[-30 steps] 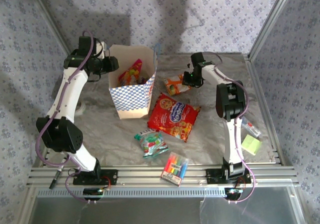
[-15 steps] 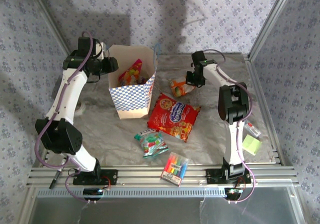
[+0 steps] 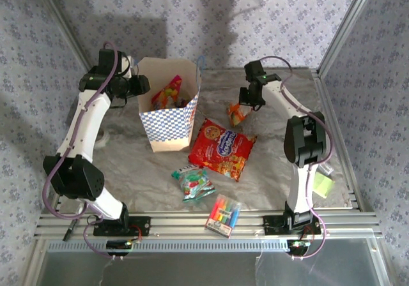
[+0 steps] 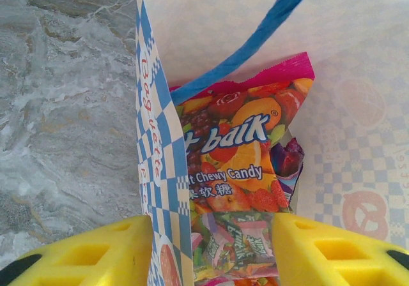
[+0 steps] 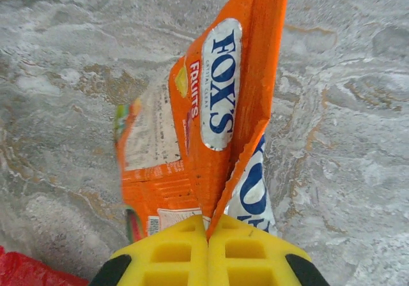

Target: Place the snacks into the paper bag

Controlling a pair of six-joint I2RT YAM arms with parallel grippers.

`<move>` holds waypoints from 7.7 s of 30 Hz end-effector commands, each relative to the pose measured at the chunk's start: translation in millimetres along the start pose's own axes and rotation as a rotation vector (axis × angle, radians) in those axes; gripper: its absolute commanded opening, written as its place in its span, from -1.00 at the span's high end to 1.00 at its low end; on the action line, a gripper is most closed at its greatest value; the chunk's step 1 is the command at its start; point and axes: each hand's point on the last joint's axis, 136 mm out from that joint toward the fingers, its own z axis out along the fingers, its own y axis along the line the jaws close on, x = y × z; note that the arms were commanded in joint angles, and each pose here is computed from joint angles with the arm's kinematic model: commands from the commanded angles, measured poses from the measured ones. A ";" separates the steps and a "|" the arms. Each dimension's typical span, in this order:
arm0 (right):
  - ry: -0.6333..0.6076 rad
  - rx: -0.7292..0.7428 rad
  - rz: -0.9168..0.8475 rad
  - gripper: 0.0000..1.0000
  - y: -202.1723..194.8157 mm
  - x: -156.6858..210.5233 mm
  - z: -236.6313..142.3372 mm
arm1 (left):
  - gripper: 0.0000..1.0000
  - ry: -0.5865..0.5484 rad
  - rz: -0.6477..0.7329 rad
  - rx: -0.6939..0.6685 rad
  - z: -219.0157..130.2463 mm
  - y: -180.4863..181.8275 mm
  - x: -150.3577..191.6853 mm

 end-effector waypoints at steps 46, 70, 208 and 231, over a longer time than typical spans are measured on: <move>-0.548 -0.105 0.036 0.94 -2.9 2.5 -260.2 | -0.05 -0.094 -0.018 0.026 -36.3 -8.7 0.2; -0.719 -0.215 -0.005 0.97 28.4 -14.0 -330.0 | -0.05 -0.086 0.009 -0.006 -32.8 -5.4 -3.4; -0.064 -0.775 -0.330 1.00 307.5 47.1 -198.2 | -0.03 -0.097 -0.075 -0.008 -38.6 30.7 8.7; -0.038 -0.690 -0.339 0.12 287.8 45.6 -185.6 | -0.04 -0.085 -0.077 0.004 -42.3 27.0 9.5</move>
